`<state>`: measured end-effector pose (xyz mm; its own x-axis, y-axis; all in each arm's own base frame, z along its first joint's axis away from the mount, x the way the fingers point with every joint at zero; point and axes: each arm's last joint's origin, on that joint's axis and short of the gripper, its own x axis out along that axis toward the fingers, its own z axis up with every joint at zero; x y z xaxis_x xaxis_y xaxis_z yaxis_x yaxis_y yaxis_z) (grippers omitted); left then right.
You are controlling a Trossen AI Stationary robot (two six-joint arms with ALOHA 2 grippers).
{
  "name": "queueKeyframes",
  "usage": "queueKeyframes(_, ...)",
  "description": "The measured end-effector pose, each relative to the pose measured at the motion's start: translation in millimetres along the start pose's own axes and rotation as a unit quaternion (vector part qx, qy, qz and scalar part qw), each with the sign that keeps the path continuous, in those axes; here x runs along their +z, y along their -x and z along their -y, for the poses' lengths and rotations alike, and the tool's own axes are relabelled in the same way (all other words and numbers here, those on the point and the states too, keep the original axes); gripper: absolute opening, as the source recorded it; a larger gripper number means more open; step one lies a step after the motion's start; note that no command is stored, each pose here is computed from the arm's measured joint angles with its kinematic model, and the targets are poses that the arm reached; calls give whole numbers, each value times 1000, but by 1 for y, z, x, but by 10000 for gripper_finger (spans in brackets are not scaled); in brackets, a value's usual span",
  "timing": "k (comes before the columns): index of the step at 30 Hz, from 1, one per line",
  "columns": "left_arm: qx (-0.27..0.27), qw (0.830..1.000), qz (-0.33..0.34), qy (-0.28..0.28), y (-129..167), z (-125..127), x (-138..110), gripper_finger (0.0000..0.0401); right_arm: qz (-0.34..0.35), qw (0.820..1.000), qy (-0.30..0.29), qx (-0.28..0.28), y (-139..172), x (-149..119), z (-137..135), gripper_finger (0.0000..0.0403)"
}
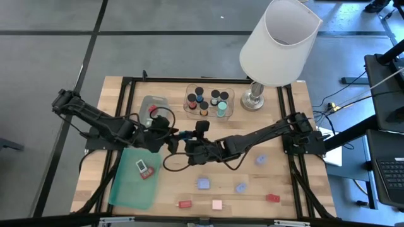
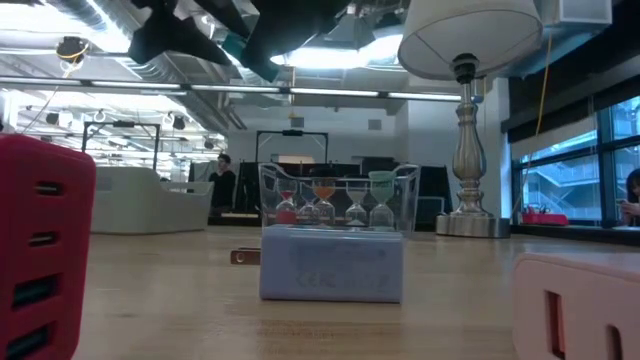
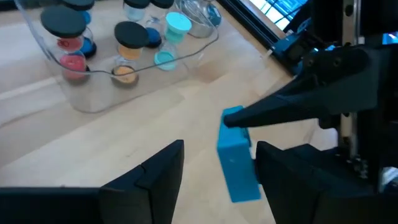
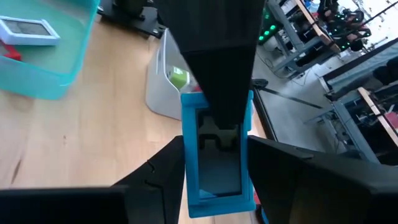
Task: Pick & Place Office items
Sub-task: Put the blue digital clock into the green bin
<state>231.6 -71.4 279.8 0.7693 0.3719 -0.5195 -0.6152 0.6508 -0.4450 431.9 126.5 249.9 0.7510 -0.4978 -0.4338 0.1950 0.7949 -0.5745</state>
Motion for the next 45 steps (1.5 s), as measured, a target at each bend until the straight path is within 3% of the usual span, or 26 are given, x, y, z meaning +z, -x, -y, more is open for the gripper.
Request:
queueKeyframes(9,-12,1000,-24,15,-5,-2,5,161,-2,1000,11,-11,0,0,1,150)
queueKeyframes(20,-24,999,-29,22,-5,0,5,69,-5,1000,25,-18,0,0,1,150)
queueKeyframes(27,-32,999,-31,14,-5,1,6,74,-4,999,29,-17,2,0,0,154)
queueKeyframes(31,-38,999,-38,8,-5,2,5,73,0,999,49,-9,4,1,-3,177)
queueKeyframes(36,-48,997,-53,0,-5,2,4,71,16,996,72,43,12,3,-7,224)
queueKeyframes(41,-56,997,-59,2,-5,4,3,70,14,993,28,113,26,5,1,269)
queueKeyframes(45,-50,996,-70,-13,-5,1,3,70,-43,982,-30,180,48,-1,17,294)
